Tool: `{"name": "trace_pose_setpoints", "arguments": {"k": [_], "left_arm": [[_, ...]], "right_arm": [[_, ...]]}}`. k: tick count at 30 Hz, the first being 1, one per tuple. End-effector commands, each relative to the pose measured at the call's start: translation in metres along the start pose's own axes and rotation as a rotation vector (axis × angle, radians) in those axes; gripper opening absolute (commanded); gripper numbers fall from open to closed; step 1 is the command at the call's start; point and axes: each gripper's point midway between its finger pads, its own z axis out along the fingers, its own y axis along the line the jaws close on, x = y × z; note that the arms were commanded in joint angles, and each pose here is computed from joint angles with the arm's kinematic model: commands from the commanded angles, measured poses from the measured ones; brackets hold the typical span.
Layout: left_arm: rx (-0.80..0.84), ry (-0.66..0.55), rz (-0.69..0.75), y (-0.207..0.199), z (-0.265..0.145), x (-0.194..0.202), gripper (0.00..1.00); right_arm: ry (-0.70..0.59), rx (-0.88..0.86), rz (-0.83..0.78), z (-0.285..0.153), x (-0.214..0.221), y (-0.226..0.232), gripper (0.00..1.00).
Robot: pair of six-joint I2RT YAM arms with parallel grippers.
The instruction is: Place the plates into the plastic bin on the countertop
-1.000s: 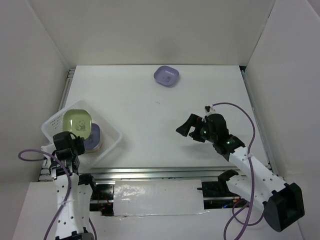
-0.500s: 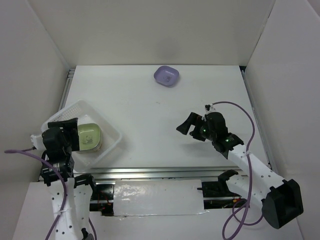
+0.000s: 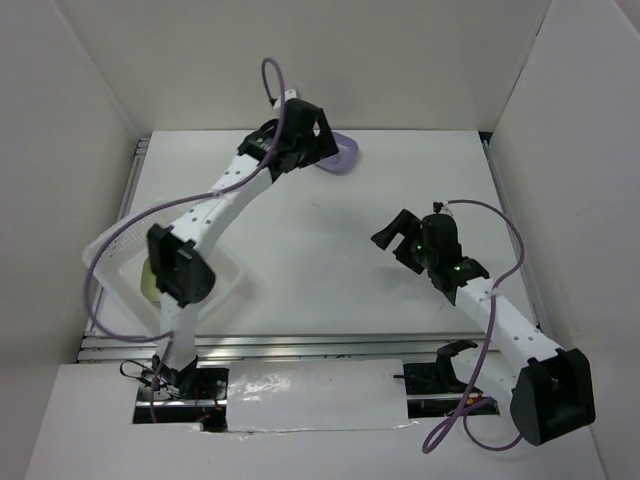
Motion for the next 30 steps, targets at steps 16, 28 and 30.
{"name": "trace_pose_setpoints", "arguments": {"k": [16,28,30], "left_arm": [[0.237,-0.035,-0.394,0.015,0.23,0.011,0.99],[0.036,0.046,-0.467,0.069,0.29,0.08,0.83],[0.02,0.053,-0.486,0.075,0.295,0.088,0.67]], "right_arm": [[-0.036,-0.088,-0.098,-0.046,-0.015,0.002,1.0],[-0.05,-0.128,-0.132,-0.063,-0.016,0.006,1.0],[-0.056,-0.136,-0.134,-0.066,-0.018,0.006,1.0]]}}
